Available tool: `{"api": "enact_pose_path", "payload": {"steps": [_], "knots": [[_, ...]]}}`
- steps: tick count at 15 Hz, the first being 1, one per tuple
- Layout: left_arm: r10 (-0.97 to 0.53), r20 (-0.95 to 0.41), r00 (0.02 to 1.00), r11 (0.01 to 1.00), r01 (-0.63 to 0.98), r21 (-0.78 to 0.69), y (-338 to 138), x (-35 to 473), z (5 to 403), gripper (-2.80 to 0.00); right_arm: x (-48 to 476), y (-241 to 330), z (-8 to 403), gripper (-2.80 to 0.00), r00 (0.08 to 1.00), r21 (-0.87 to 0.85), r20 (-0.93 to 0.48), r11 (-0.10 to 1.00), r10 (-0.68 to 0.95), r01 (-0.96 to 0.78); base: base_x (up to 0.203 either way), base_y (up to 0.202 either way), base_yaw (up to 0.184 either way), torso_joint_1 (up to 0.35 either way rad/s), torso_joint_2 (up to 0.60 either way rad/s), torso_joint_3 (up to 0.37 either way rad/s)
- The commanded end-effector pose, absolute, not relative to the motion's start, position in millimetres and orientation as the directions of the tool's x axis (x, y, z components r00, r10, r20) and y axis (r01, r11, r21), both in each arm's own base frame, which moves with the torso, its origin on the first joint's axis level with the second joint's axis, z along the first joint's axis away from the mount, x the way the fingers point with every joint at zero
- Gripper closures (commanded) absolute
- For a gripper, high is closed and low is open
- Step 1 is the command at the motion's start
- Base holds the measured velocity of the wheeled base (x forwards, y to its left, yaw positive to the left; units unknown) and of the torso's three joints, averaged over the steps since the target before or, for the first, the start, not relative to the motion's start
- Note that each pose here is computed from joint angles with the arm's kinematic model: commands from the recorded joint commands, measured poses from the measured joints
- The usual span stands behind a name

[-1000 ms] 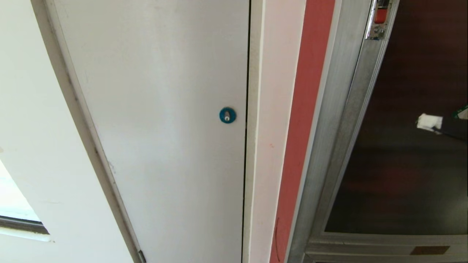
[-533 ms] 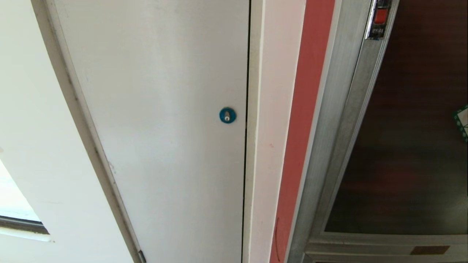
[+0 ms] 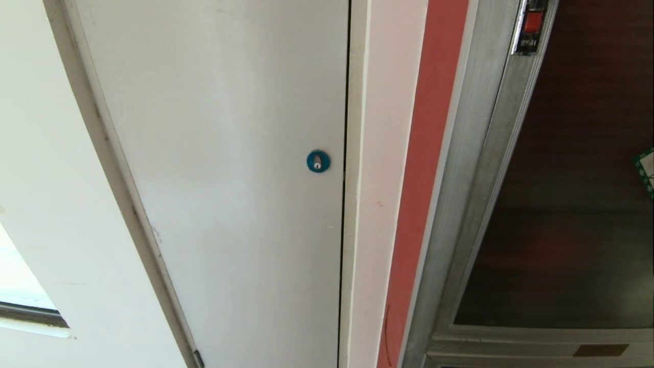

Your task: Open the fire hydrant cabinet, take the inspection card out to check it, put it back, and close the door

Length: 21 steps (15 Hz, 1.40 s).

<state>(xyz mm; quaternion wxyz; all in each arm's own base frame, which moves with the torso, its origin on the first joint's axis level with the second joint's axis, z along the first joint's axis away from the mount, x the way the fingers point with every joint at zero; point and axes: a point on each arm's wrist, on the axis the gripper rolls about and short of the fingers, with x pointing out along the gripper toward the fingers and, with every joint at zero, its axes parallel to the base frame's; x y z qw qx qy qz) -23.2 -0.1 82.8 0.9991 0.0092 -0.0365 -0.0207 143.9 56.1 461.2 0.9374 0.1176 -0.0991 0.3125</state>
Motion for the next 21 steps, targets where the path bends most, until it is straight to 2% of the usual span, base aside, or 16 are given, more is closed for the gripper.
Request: {"api": "enact_pose_path", "payload": {"steps": [1, 7, 16, 21], "knots": [[-0.043, 0.045, 0.998, 0.999, 0.042, 0.019, 0, -21, 75, 0.0, 170, 65, 461, 0.0, 0.787, 0.163, 0.244, 0.776, 0.567, -0.609, 0.0, 0.0, 0.0, 0.0, 0.0, 0.0], [-0.042, 0.046, 0.998, 0.999, 0.041, 0.02, 0, -21, 75, 0.0, 204, 76, 463, 0.0, 0.787, 0.157, 0.283, 0.783, 0.548, -0.601, 0.0, 0.0, 0.0, 0.0, 0.0, 0.0], [-0.043, 0.044, 0.998, 0.999, 0.042, 0.019, 0, -21, 75, 0.0, 233, 81, 452, 0.0, 0.866, 0.197, 0.248, 0.852, 0.435, -0.485, 0.0, 0.0, 0.0, 0.0, 0.0, 0.0], [-0.042, 0.044, 0.998, 0.999, 0.041, 0.019, 0, -21, 75, 0.0, 230, 78, 454, 0.0, 0.875, 0.202, 0.254, 0.862, 0.413, -0.466, 0.0, 0.0, 0.0, 0.0, 0.0, 0.0]]}}
